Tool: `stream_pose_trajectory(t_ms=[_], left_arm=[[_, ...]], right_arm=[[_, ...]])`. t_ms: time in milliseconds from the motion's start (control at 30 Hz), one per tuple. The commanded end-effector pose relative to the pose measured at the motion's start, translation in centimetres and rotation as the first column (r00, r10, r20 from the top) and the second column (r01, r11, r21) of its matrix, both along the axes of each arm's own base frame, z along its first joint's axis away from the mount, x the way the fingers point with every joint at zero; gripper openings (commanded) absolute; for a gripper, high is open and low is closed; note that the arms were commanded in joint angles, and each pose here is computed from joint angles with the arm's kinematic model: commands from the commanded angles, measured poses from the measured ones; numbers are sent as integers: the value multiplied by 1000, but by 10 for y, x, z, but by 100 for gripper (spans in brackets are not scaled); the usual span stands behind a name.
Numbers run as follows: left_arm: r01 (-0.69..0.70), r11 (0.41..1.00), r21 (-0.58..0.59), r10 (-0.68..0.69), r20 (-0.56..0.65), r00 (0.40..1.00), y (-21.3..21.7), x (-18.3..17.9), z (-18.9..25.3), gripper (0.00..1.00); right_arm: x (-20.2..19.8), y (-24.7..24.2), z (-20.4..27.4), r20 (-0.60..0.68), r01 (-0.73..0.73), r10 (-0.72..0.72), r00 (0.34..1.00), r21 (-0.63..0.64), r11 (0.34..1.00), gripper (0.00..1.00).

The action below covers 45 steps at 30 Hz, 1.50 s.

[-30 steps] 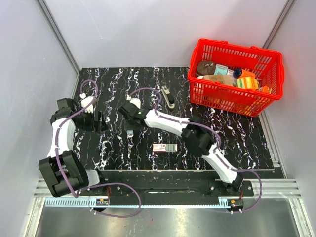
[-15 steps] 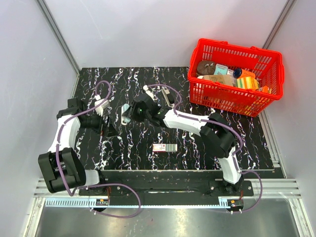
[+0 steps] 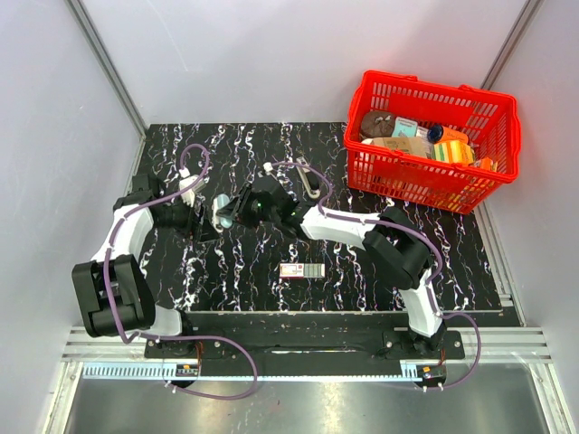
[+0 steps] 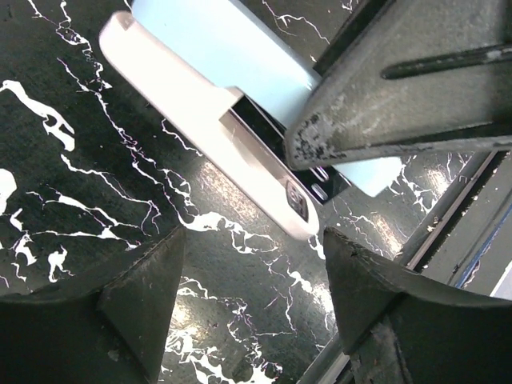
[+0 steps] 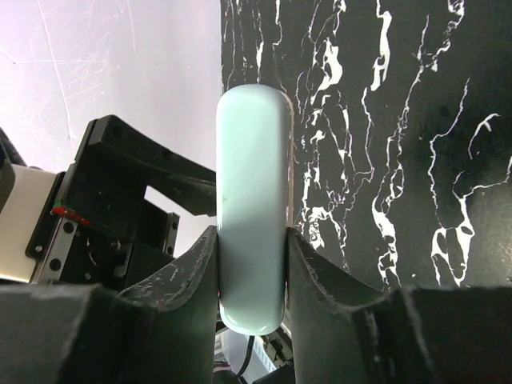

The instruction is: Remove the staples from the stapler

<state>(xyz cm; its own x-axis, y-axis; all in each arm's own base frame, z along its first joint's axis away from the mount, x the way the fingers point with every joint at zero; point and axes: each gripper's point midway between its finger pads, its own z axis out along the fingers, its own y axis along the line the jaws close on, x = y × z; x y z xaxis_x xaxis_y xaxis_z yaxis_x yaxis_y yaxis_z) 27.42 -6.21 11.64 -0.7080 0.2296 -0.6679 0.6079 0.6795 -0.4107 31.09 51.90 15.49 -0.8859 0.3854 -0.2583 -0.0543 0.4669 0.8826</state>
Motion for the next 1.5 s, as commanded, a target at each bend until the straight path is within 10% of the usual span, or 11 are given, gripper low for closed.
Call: stream_pose_trajectory(t_ms=[0, 233, 933, 1467], left_arm=[[28, 999, -28, -26, 86, 996, -3, 17, 11, 73], [44, 997, -57, -38, 90, 995, -9, 16, 14, 70], [33, 999, 40, -37, 109, 993, 5, 19, 5, 1], [-1, 958, 286, -72, 243, 967, 39, 35, -2, 0]], right_arm=[[-13, 8, 64, 47, -48, 40, 998, 175, 983, 0], [-18, 11, 60, 36, -67, 61, 997, 185, 980, 0], [-40, -3, 45, 12, -134, 134, 991, 168, 977, 0], [-68, -21, 13, 36, -315, 314, 949, 18, 949, 0]])
